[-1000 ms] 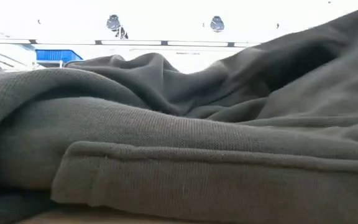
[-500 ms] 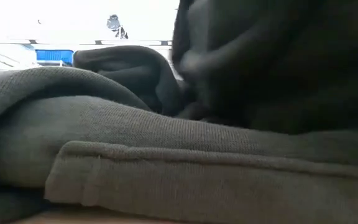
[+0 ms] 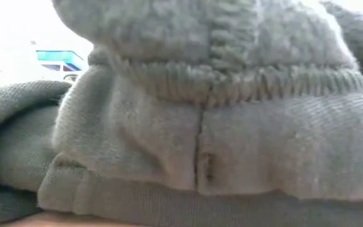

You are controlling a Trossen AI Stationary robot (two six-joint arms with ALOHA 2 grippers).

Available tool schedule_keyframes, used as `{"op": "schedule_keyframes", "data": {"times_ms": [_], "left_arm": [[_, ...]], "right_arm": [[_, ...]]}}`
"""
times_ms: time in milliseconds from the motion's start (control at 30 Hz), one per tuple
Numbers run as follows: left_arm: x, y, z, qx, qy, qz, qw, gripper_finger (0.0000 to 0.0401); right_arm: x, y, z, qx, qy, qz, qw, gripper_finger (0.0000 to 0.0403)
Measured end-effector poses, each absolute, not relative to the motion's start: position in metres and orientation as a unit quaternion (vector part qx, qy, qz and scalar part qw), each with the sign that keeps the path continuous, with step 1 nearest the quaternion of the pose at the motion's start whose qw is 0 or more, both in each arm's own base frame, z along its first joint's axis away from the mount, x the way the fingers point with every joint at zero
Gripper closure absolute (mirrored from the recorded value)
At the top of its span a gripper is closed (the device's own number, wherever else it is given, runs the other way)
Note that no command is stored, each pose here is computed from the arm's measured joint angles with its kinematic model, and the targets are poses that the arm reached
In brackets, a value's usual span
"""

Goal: Sort clothes
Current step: Put the gray hoodie into the white bin

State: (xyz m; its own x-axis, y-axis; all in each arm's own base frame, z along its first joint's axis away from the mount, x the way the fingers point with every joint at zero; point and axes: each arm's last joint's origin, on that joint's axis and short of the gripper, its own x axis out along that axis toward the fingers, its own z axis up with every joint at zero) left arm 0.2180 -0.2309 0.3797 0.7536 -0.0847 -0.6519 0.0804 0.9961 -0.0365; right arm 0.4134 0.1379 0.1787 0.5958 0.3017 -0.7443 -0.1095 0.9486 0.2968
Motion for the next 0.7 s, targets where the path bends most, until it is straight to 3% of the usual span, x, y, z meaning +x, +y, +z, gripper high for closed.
{"op": "schedule_keyframes", "data": {"times_ms": [433, 700], "left_arm": [[0.245, -0.222, 0.384, -0.047, 0.282, 0.017, 0.958, 0.0199], [0.277, -0.23, 0.352, -0.061, 0.302, 0.064, 0.949, 0.0198]], "right_arm": [[0.412, 0.139, 0.18, 0.09, 0.43, 0.101, 0.893, 0.0365], [0.41, 0.144, 0.179, 0.076, 0.433, 0.108, 0.892, 0.0361]]}}
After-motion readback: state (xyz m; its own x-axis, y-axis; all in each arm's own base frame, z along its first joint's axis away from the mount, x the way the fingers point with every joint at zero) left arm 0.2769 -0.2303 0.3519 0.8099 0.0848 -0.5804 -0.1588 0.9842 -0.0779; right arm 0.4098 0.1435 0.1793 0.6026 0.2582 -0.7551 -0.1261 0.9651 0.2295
